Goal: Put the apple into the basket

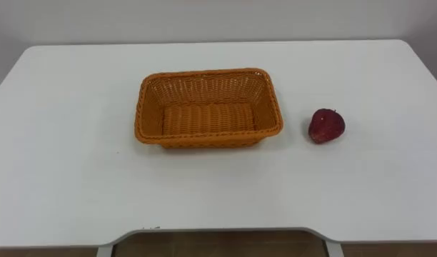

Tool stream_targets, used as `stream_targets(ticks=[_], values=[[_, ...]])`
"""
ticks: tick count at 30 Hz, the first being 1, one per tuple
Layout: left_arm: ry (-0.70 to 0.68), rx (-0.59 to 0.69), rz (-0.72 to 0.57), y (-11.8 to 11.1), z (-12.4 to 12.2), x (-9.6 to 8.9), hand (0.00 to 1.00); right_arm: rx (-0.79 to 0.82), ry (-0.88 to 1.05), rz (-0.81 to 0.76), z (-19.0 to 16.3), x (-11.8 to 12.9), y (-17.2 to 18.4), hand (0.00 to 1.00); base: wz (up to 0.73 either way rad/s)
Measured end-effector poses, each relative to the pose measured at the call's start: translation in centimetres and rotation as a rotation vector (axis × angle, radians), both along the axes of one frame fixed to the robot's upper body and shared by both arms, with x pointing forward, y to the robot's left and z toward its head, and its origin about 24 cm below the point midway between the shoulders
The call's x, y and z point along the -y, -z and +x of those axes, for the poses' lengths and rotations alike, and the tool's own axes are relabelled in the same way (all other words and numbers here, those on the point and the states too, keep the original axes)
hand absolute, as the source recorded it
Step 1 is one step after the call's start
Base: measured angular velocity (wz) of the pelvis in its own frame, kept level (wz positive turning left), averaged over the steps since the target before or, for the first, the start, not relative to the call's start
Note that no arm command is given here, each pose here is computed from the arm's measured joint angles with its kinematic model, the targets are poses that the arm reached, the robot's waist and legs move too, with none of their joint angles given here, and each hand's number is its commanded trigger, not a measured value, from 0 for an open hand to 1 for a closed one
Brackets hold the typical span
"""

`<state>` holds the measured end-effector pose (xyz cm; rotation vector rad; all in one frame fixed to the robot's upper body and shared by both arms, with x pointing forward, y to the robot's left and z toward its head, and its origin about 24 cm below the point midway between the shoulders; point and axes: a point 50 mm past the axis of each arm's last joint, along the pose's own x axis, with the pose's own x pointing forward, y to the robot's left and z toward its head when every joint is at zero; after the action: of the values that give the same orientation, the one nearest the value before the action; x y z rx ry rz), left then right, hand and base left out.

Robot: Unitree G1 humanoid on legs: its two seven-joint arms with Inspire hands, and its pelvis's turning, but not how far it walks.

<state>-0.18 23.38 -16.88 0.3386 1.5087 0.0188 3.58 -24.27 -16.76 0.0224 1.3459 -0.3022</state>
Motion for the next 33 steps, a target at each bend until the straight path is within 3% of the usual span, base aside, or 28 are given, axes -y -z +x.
stream_targets(ticks=[8, 11, 16, 19, 25, 29, 33], values=[[-0.005, 0.001, 0.005, 0.0, 0.0, 0.0, 0.00, -0.001, 0.035, 0.006, -0.2, 0.0, 0.0, 0.00, -0.01], [-0.005, 0.006, 0.023, 0.0, 0.0, -0.1, 0.00, -0.001, 0.152, 0.004, -0.6, -0.1, 0.1, 0.00, 0.00], [-0.062, -0.006, 0.043, 0.0, -0.8, -0.4, 0.00, 0.051, 0.553, -0.016, -1.1, 0.8, -0.1, 0.00, -0.02], [-0.156, 0.025, 0.080, -0.4, -1.3, -1.5, 0.00, 0.156, 1.037, -0.029, -0.9, 2.8, -0.7, 0.00, 0.00], [-0.221, 0.081, 0.163, -1.0, -1.3, -3.0, 0.00, 0.345, 1.619, -0.052, 0.4, 6.5, -2.6, 0.00, -0.02], [-0.216, 0.114, 0.179, -1.1, -0.9, -3.3, 0.00, 0.404, 1.737, -0.120, 1.1, 8.4, -4.1, 0.00, 0.00], [-0.204, 0.158, 0.190, -1.4, 0.1, -3.6, 0.00, 0.537, 1.690, -0.268, 3.8, 11.1, -7.8, 0.00, 0.00]])
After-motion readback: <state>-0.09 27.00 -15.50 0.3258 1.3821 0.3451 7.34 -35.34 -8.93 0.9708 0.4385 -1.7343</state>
